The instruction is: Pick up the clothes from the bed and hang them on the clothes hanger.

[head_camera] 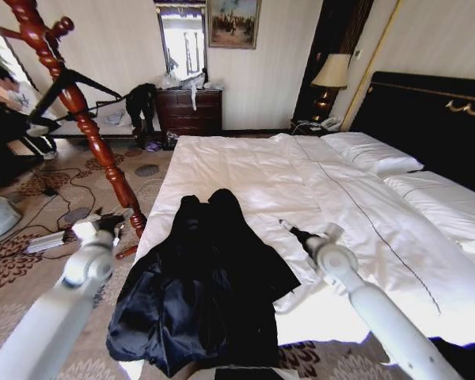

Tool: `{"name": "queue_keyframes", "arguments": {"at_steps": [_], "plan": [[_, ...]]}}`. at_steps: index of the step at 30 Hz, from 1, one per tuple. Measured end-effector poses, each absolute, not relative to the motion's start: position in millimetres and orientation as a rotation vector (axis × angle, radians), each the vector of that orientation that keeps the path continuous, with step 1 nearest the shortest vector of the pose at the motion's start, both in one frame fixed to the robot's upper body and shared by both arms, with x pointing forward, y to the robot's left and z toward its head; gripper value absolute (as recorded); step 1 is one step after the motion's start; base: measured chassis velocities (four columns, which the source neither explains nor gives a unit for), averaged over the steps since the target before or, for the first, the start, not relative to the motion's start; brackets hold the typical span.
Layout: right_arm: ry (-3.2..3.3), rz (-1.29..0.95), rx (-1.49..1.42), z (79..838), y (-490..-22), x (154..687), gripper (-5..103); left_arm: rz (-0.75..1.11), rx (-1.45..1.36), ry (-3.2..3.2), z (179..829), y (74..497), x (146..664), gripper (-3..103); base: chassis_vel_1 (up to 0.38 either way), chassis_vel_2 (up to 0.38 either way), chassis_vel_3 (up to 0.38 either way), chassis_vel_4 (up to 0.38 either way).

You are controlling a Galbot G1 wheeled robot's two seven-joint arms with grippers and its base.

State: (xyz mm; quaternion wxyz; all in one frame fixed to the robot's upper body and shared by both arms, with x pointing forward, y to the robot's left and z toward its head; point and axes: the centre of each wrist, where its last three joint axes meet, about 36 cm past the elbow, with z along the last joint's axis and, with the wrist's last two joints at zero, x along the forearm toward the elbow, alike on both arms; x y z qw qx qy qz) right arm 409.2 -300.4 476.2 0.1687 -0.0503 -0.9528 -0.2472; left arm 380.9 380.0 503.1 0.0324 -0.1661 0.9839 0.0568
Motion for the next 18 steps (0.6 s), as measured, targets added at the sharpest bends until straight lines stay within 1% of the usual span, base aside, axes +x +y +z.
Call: {"name": "queue_keyframes", "arguments": {"at_steps": [3, 7, 10, 11, 13, 18], "plan": [[-2.729, -0.71, -0.13, 468.8, -301.5, 383.3, 100, 0.325, -0.514, 2.928, 496.7, 370.6, 344.8, 100, 0.0, 0.0, 0.0, 0.0], [-2.709, -0.675, -0.106, 457.3, -302.6, 373.2, 100, 0.344, -0.515, 2.897, 486.4, 359.8, 323.6, 100, 0.0, 0.0, 0.0, 0.0], [-2.618, -0.632, 0.016, 439.0, -309.3, 375.1, 100, 0.082, -0.593, 2.98, 466.4, 334.9, 306.5, 100, 0.0, 0.0, 0.0, 0.0], [-2.618, -0.632, 0.016, 439.0, -309.3, 375.1, 100, 0.082, -0.593, 2.98, 466.4, 334.9, 306.5, 100, 0.0, 0.0, 0.0, 0.0], [-2.554, -0.604, 0.076, 429.4, -311.5, 378.0, 100, -0.08, -0.64, 3.042, 440.8, 319.1, 301.1, 100, 0.0, 0.0, 0.0, 0.0], [-2.515, -0.58, 0.079, 417.4, -315.8, 373.9, 100, -0.102, -0.658, 3.06, 411.0, 307.9, 298.8, 100, 0.0, 0.0, 0.0, 0.0]]}}
